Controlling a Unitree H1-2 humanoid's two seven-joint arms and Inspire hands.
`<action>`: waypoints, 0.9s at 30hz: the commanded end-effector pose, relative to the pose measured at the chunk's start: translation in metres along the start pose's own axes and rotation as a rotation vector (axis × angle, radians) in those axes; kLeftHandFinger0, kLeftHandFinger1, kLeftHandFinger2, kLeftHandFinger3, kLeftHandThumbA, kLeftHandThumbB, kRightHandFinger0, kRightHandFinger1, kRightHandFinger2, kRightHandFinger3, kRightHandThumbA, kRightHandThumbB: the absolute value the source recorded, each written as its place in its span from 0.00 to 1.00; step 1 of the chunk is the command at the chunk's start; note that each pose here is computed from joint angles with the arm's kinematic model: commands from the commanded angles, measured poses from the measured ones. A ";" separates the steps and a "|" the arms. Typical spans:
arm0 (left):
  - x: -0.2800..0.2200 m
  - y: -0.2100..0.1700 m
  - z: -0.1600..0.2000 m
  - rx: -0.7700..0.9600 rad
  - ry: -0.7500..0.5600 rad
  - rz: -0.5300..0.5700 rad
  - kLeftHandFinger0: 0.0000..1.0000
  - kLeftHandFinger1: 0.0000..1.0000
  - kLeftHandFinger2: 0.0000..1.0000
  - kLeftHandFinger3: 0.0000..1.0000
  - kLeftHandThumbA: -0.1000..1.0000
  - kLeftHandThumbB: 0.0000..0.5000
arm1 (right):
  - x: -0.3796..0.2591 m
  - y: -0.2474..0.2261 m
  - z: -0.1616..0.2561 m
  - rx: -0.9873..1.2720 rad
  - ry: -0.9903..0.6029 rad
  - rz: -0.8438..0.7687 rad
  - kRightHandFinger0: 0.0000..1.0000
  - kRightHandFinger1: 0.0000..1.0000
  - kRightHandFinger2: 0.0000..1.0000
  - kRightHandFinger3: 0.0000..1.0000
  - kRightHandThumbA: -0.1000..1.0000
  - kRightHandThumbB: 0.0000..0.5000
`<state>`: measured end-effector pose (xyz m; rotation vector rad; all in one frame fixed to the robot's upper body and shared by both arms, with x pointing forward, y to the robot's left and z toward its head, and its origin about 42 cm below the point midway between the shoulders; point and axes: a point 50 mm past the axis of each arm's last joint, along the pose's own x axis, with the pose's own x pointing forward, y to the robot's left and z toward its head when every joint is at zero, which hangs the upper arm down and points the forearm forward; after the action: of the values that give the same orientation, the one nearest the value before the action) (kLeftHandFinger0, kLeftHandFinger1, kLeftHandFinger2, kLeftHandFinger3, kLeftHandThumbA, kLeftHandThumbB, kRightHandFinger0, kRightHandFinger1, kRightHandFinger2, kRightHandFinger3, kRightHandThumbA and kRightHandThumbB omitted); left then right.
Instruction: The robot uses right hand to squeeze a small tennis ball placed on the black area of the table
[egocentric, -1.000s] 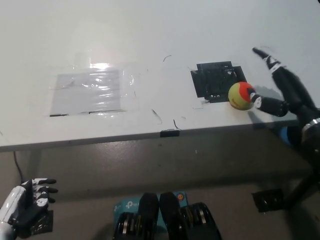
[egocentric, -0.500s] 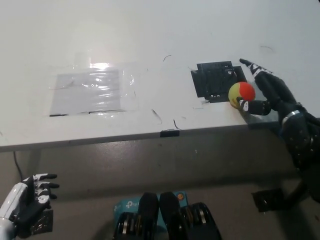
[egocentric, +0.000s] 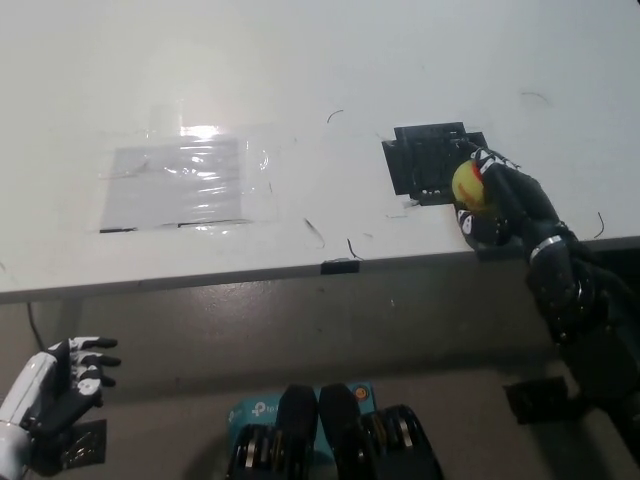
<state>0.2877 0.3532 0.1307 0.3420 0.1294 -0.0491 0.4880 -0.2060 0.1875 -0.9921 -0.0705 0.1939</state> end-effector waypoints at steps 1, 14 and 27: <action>0.004 0.010 0.014 0.050 -0.042 -0.006 0.43 0.51 0.59 0.68 0.30 0.00 | 0.010 -0.003 0.006 0.008 -0.046 0.013 1.00 1.00 1.00 1.00 0.44 0.79; 0.013 0.015 0.022 0.058 -0.076 -0.008 0.39 0.49 0.59 0.68 0.30 0.00 | -0.004 0.023 -0.039 -0.373 -0.039 0.294 0.13 0.36 0.56 1.00 0.00 0.00; 0.016 0.018 0.029 0.054 -0.097 0.008 0.41 0.50 0.61 0.66 0.28 0.00 | -0.010 0.022 -0.054 -0.469 -0.187 0.047 0.00 0.16 0.41 0.30 0.00 0.06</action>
<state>0.3021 0.3517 0.1432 0.3570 0.0910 -0.0607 0.4997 -0.2205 0.1740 -1.4372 -0.2330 0.3254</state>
